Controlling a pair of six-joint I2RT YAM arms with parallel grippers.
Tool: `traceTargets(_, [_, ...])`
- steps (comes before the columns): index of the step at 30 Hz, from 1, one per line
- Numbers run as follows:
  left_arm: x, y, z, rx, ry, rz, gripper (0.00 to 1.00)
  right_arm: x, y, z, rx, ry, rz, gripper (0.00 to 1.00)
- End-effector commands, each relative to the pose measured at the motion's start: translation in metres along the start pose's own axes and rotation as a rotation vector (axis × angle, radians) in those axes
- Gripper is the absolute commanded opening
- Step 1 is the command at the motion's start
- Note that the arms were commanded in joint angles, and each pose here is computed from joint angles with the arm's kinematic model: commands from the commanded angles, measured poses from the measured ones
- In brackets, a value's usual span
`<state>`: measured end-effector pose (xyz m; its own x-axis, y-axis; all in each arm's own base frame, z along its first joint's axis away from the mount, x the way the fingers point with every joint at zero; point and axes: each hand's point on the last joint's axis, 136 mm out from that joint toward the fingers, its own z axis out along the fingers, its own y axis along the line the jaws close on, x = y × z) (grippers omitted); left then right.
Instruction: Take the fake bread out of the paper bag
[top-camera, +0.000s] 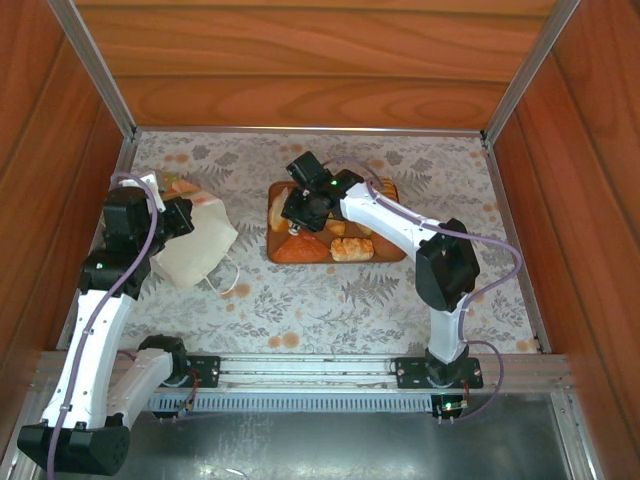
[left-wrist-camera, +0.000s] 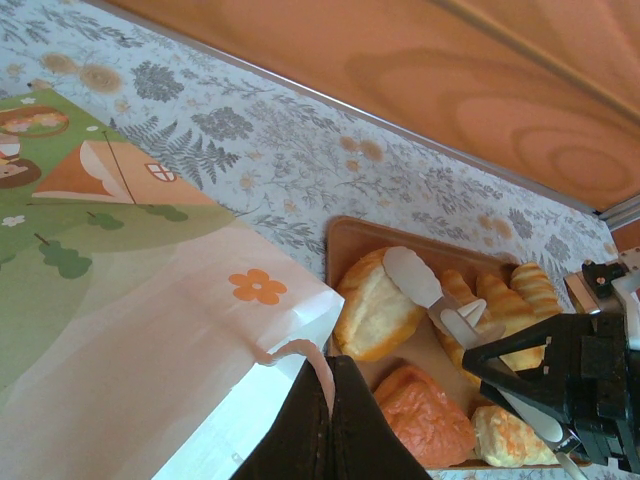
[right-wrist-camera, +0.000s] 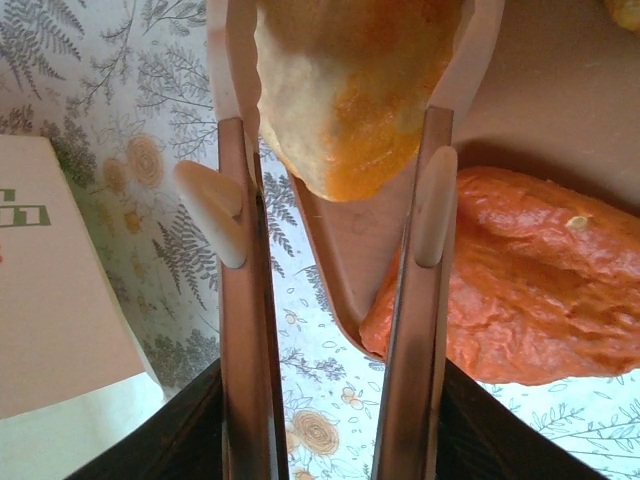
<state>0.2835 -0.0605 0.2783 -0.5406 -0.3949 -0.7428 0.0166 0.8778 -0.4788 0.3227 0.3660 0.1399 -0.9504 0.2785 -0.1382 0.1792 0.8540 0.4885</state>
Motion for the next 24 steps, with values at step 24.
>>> traceTargets(24, [-0.018,-0.01,-0.008,0.018,-0.047,0.006,0.0,-0.022,0.013,-0.084,-0.013,-0.185,-0.241,0.5])
